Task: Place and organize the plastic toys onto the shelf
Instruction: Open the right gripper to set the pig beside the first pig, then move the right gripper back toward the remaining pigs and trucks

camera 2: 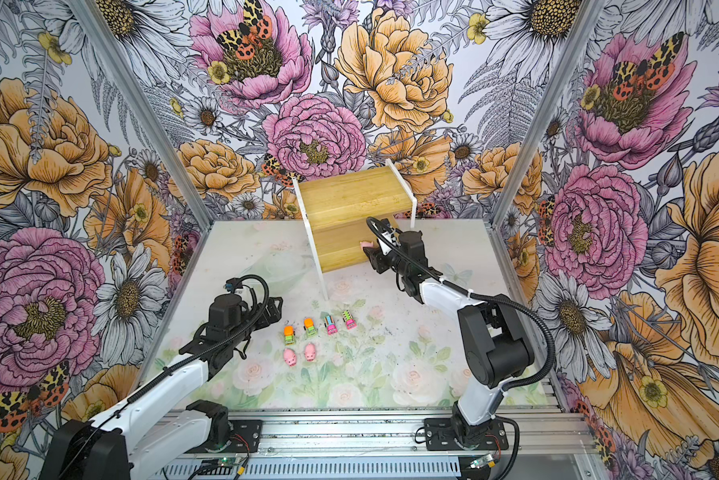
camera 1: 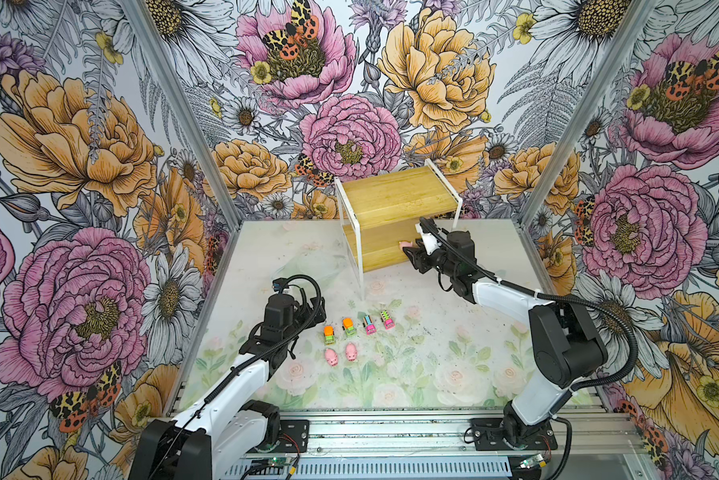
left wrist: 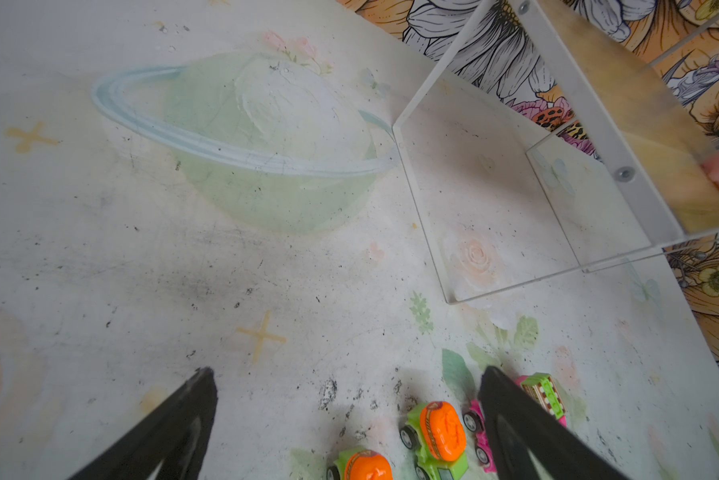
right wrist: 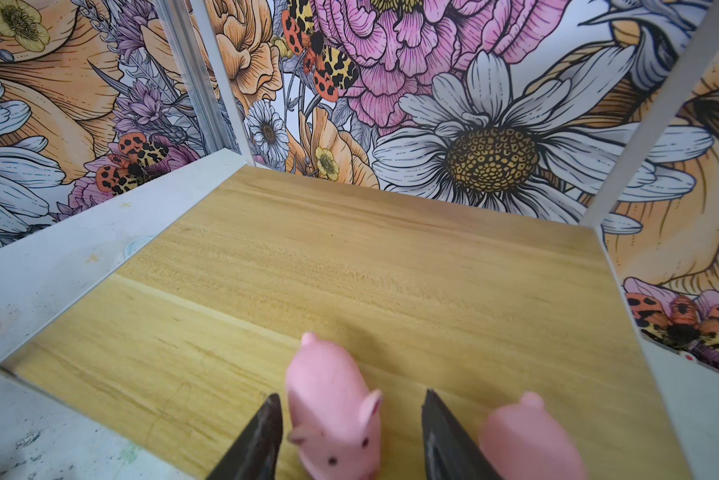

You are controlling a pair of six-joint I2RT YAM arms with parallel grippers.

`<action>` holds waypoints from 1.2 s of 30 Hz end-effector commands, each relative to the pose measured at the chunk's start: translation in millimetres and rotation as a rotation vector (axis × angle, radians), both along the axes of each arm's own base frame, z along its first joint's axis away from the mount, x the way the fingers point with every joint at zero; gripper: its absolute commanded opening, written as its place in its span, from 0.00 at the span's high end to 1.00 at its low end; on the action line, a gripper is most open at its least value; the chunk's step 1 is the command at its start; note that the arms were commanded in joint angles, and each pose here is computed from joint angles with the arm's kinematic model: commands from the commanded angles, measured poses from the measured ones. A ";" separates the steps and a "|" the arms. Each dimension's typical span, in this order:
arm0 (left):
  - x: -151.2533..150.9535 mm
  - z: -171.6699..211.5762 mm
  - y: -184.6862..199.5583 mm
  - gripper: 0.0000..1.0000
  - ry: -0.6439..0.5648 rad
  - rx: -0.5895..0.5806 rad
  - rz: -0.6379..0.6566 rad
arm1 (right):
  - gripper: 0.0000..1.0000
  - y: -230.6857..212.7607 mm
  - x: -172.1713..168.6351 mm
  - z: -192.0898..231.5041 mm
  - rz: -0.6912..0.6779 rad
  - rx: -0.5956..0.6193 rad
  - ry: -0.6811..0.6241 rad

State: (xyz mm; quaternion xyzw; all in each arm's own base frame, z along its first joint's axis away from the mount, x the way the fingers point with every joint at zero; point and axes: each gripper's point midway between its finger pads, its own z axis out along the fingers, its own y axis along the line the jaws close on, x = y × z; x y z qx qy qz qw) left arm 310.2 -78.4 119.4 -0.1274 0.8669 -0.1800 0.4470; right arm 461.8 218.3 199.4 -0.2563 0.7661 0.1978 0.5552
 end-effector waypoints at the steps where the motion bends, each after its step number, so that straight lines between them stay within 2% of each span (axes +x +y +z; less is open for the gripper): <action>1: 6.0 8.3 1.9 0.01 -0.020 0.011 0.000 | 0.39 -8.4 -7.2 23.8 -0.016 -0.002 -0.058; 5: 6.8 8.2 1.3 0.01 -0.020 0.007 -0.001 | 0.35 -13.2 -17.8 31.6 -0.017 -0.013 -0.075; 10: 6.8 7.8 0.7 0.01 -0.019 0.004 -0.003 | 0.34 -14.2 -40.1 36.5 0.029 -0.028 -0.096; 16: 4.3 9.0 2.2 0.01 -0.023 0.006 0.001 | 0.36 -4.6 -87.6 30.7 0.175 0.000 -0.105; 28: 1.7 4.0 -2.2 0.01 0.000 -0.012 -0.019 | 0.38 46.7 -206.7 -66.6 0.310 -0.011 0.046; 31: 0.5 -0.1 -3.4 0.01 0.013 -0.021 -0.021 | 0.39 56.9 -234.9 -84.4 0.395 -0.023 0.092; 36: -1.5 -8.7 -4.9 0.01 0.042 -0.032 -0.021 | 0.38 73.4 -261.0 -102.6 0.466 -0.080 0.118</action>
